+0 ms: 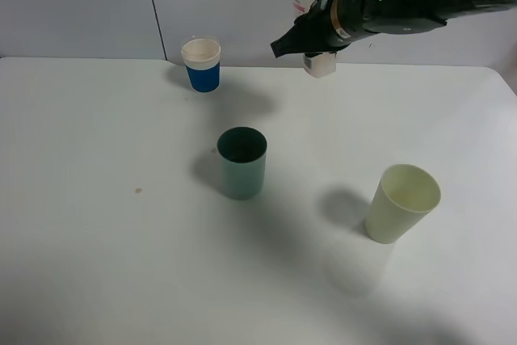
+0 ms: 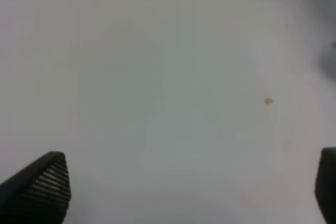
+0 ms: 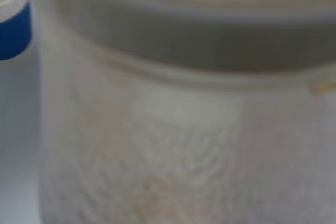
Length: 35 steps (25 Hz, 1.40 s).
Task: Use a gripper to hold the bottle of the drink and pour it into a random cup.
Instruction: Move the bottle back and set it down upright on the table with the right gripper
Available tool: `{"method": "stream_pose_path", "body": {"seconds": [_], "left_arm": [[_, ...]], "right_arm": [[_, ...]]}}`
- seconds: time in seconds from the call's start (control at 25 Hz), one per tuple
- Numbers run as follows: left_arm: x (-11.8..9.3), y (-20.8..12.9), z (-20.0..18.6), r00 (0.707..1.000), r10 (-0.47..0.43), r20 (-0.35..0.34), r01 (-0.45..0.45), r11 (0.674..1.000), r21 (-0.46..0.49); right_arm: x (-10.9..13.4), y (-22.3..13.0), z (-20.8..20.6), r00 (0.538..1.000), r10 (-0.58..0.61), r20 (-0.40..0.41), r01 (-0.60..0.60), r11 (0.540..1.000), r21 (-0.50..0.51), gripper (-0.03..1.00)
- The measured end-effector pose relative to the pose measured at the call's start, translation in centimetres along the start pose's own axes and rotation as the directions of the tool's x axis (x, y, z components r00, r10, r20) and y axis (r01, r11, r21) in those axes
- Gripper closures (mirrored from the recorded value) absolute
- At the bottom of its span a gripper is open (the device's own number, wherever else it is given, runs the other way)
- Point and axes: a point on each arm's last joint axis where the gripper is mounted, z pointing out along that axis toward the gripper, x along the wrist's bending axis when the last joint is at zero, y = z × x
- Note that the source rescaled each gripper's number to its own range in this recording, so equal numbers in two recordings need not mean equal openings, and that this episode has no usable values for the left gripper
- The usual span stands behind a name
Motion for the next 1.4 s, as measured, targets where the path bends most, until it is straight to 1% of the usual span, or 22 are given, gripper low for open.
{"method": "stream_pose_path", "body": {"seconds": [0.12,0.28,0.4,0.48,0.64,0.76,0.92,1.0,1.4], "left_arm": [[0.0,0.0,0.0,1.000,0.000,0.000,0.000,1.000,0.000],[0.0,0.0,0.0,1.000,0.000,0.000,0.000,1.000,0.000],[0.0,0.0,0.0,1.000,0.000,0.000,0.000,1.000,0.000],[0.0,0.0,0.0,1.000,0.000,0.000,0.000,1.000,0.000],[0.0,0.0,0.0,1.000,0.000,0.000,0.000,1.000,0.000],[0.0,0.0,0.0,1.000,0.000,0.000,0.000,1.000,0.000],[0.0,0.0,0.0,1.000,0.000,0.000,0.000,1.000,0.000],[0.0,0.0,0.0,1.000,0.000,0.000,0.000,1.000,0.000],[0.0,0.0,0.0,1.000,-0.003,0.005,0.003,1.000,0.000]], "right_arm": [[-1.2,-0.2,0.3,0.999,0.037,0.018,-0.037,0.999,0.014,0.96],[-2.3,-0.4,0.6,0.999,0.036,0.007,-0.036,0.999,0.019,0.96],[-2.8,-0.4,0.7,1.000,0.011,-0.021,-0.011,1.000,0.012,0.96],[-3.0,-0.7,0.9,0.998,-0.033,-0.060,0.033,0.999,-0.009,0.96],[-3.3,-3.2,1.3,0.988,-0.077,-0.134,0.073,0.997,-0.031,0.96],[-3.7,-5.6,1.5,0.985,-0.061,-0.160,0.055,0.998,-0.042,0.96],[-5.0,-7.4,1.6,0.988,-0.016,-0.153,0.005,0.998,-0.070,0.96],[-5.8,-8.3,1.6,0.990,0.005,-0.141,-0.015,0.998,-0.066,0.96],[-10.5,-12.2,1.2,0.991,0.124,-0.052,-0.126,0.990,-0.058,0.96]]}}
